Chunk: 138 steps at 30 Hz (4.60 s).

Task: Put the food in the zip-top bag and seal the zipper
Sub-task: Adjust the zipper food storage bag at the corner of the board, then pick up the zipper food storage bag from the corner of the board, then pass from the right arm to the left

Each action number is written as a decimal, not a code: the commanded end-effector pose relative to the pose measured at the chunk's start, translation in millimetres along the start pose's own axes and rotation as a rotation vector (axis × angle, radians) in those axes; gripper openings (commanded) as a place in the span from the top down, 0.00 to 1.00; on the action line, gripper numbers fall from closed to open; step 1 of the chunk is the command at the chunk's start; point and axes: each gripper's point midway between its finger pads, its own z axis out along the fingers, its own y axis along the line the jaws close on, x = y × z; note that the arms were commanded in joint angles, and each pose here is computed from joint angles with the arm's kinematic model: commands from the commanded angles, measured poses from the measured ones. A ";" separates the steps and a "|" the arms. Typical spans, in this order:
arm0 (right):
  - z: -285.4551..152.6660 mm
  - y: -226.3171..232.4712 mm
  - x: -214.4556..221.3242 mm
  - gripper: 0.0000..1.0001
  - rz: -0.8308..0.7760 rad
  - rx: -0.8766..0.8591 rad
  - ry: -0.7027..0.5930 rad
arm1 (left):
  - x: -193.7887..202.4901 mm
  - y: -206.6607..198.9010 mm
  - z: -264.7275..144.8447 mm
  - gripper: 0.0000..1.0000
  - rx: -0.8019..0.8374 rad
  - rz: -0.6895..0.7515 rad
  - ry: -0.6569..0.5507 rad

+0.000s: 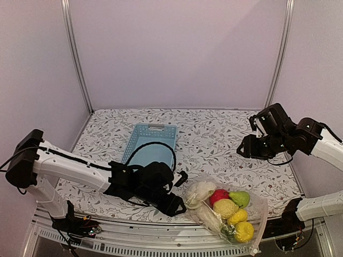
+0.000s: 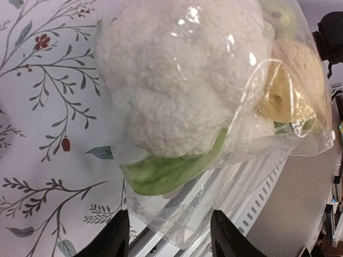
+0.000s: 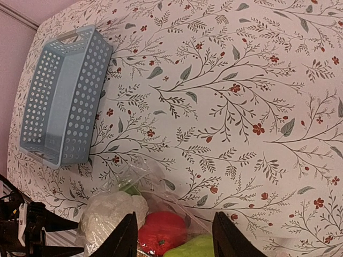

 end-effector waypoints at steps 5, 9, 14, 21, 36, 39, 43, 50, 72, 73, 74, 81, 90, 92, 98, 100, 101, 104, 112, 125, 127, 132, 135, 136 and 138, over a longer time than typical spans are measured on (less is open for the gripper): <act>-9.3 3.4 -7.8 0.52 0.019 -0.026 -0.037 | -4.6 2.6 1.8 0.77 -0.049 -0.002 -0.018; -9.7 3.6 -8.1 0.52 0.021 -0.028 -0.040 | -10.8 3.4 -0.1 0.88 -0.063 -0.007 -0.039; -10.2 3.5 -8.9 0.52 0.019 -0.028 -0.043 | -21.6 9.7 -1.6 1.00 -0.099 -0.034 -0.061; -7.1 3.5 -9.9 0.52 0.008 -0.019 -0.043 | -56.2 43.1 -19.3 1.00 -0.187 -0.160 -0.199; -6.2 27.2 26.5 0.38 -0.034 -0.225 0.081 | -101.9 121.9 -48.9 1.00 -0.318 -0.391 -0.429; -1.1 34.3 45.1 0.33 -0.071 -0.280 0.140 | -117.5 132.7 -54.6 1.00 -0.318 -0.400 -0.464; 8.1 41.3 73.9 0.30 -0.143 -0.291 0.217 | -136.1 150.9 -58.9 1.00 -0.334 -0.399 -0.485; 19.6 46.2 111.4 0.25 -0.248 -0.288 0.284 | -156.9 180.5 -64.7 1.00 -0.345 -0.397 -0.501; 26.4 93.6 165.7 0.28 -0.861 -0.191 0.097 | -97.5 127.1 -132.4 0.13 -0.183 -0.420 -0.466; 29.0 92.4 166.0 0.27 -0.898 -0.158 0.074 | -96.3 126.0 -135.7 0.13 -0.177 -0.423 -0.472; 32.8 90.9 167.0 0.27 -0.935 -0.127 0.060 | -94.9 125.1 -139.1 0.12 -0.175 -0.425 -0.476; 41.7 100.8 189.3 0.24 -1.125 -0.081 0.003 | -92.0 123.5 -154.6 0.10 -0.190 -0.414 -0.488; 59.5 106.1 206.4 0.23 -1.262 0.012 -0.025 | -93.8 122.0 -161.8 0.09 -0.211 -0.389 -0.481; 65.1 106.1 202.8 0.24 -1.270 0.059 -0.047 | -94.8 122.3 -162.8 0.09 -0.212 -0.389 -0.484; 72.9 109.4 193.9 0.42 -1.278 0.146 -0.101 | -97.0 120.2 -166.7 0.09 -0.220 -0.361 -0.482; 70.7 109.9 190.2 0.53 -1.277 0.162 -0.108 | -96.7 120.6 -168.2 0.08 -0.229 -0.346 -0.479; 68.1 110.5 187.6 0.57 -1.276 0.165 -0.113 | -97.0 120.2 -169.2 0.08 -0.230 -0.339 -0.480; 51.5 119.3 174.5 0.77 -1.251 0.139 -0.148 | -98.9 116.0 -172.8 0.08 -0.224 -0.299 -0.480; 6.2 141.9 122.6 1.00 -1.071 -0.057 -0.139 | -114.0 78.7 -190.6 0.08 -0.125 -0.092 -0.483; -54.8 170.5 44.1 1.00 -0.774 -0.337 0.245 | -118.9 -16.6 -225.2 0.09 0.069 0.396 -0.532; -50.8 174.8 46.2 1.00 -0.744 -0.362 0.318 | -113.2 -28.9 -222.4 0.10 0.068 0.469 -0.529; -40.4 183.2 39.5 1.00 -0.646 -0.417 0.400 | -97.3 -43.5 -209.8 0.12 0.023 0.629 -0.512; -36.6 185.0 32.3 1.00 -0.600 -0.431 0.413 | -90.8 -47.1 -200.9 0.13 0.024 0.675 -0.487; -36.3 185.0 30.2 1.00 -0.586 -0.434 0.416 | -88.2 -51.5 -198.6 0.14 0.035 0.691 -0.479; -33.3 184.0 26.8 1.00 -0.566 -0.428 0.418 | -83.3 -58.3 -192.0 0.15 0.033 0.723 -0.465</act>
